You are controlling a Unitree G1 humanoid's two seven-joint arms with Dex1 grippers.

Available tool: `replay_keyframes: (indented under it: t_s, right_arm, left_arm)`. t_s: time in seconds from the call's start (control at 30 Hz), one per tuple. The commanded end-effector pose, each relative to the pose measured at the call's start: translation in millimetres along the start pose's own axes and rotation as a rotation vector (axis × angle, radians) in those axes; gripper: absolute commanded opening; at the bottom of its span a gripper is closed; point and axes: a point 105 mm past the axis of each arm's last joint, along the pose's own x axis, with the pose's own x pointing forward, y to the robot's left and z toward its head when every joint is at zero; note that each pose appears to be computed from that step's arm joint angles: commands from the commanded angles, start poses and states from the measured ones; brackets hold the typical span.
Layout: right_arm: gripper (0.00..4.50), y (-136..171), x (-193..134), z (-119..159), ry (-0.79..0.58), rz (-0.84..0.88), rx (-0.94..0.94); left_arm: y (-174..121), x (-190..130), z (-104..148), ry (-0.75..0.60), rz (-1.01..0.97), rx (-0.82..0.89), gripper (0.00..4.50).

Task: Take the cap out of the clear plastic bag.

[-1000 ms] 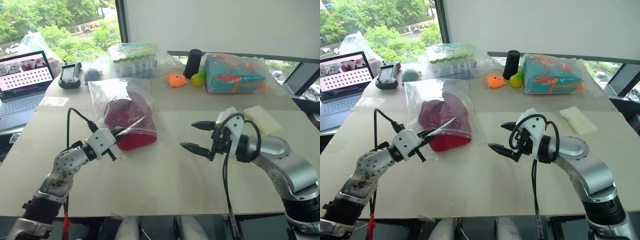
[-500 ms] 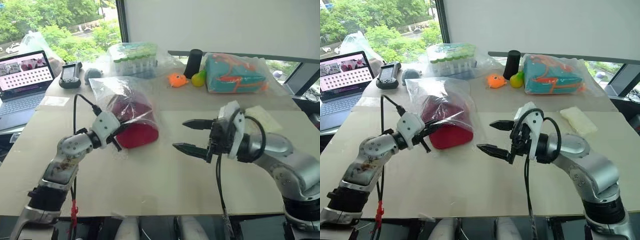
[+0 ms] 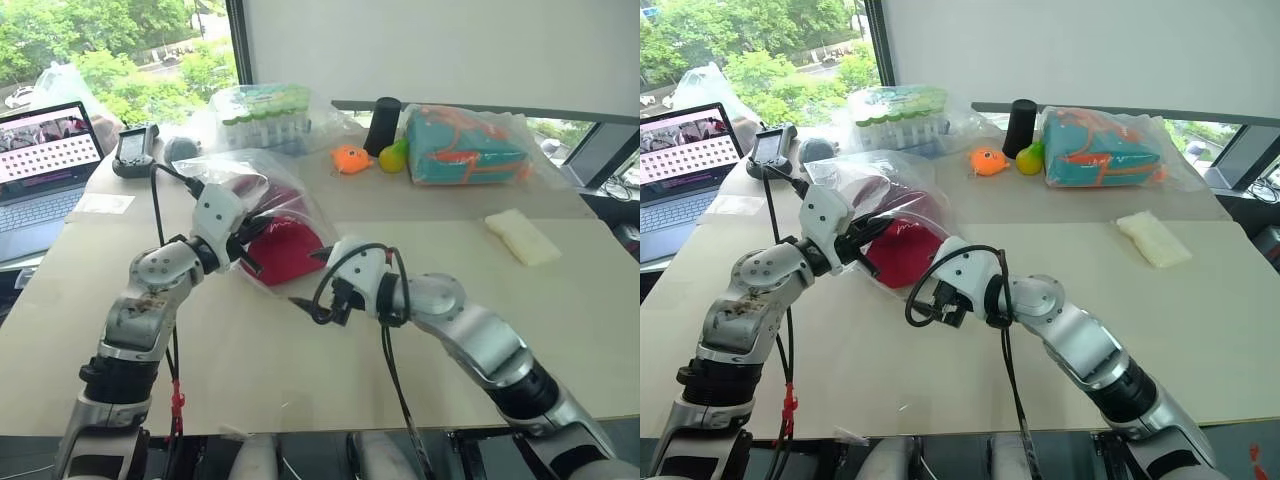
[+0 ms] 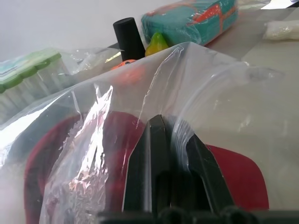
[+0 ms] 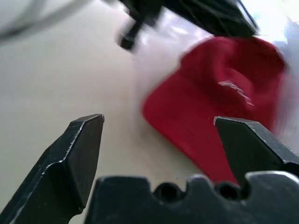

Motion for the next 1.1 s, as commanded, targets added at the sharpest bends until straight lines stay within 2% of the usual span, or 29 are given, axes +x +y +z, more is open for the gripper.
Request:
replay_keyframes:
  t_s: [0.03, 0.1, 0.27, 0.57, 0.67, 1.0, 1.03, 1.1]
  right_arm:
    - [4.50, -12.7, 6.2, 4.9, -0.019, -0.071, -0.210]
    - [4.50, -16.0, 11.7, -1.1, 0.006, -0.090, -0.305]
    - [4.50, -11.3, 26.7, -7.1, 0.008, -0.077, -0.408]
    - [4.50, -18.3, 55.2, -2.2, -0.008, -0.131, -0.496]
    - [3.82, -18.8, 58.6, -5.4, -0.003, -0.138, -0.519]
    - [0.35, -3.3, 59.6, -10.3, -0.013, -0.084, -0.478]
    - [0.07, -1.7, 60.0, -11.5, -0.009, -0.075, -0.474]
    - [0.03, -1.0, 60.0, -12.6, -0.006, -0.070, -0.467]
  left_arm:
    - [2.6, -2.6, 18.2, -0.060, 0.021, 0.020, 0.14]
    - [2.0, -2.7, 18.3, -0.060, 0.022, 0.018, 0.14]
    - [1.6, -2.6, 18.5, -0.061, 0.025, 0.012, 0.14]
    - [0.7, -2.3, 13.5, -0.054, 0.033, -0.004, 0.14]
    - [-0.3, -2.7, 13.0, -0.052, 0.032, -0.006, 0.00]
    - [-1.8, -3.1, 11.6, -0.047, 0.033, -0.015, 0.00]
    - [-1.7, -3.1, 11.7, -0.047, 0.033, -0.015, 0.00]
    - [-1.5, -3.1, 12.1, -0.047, 0.034, -0.015, 0.00]
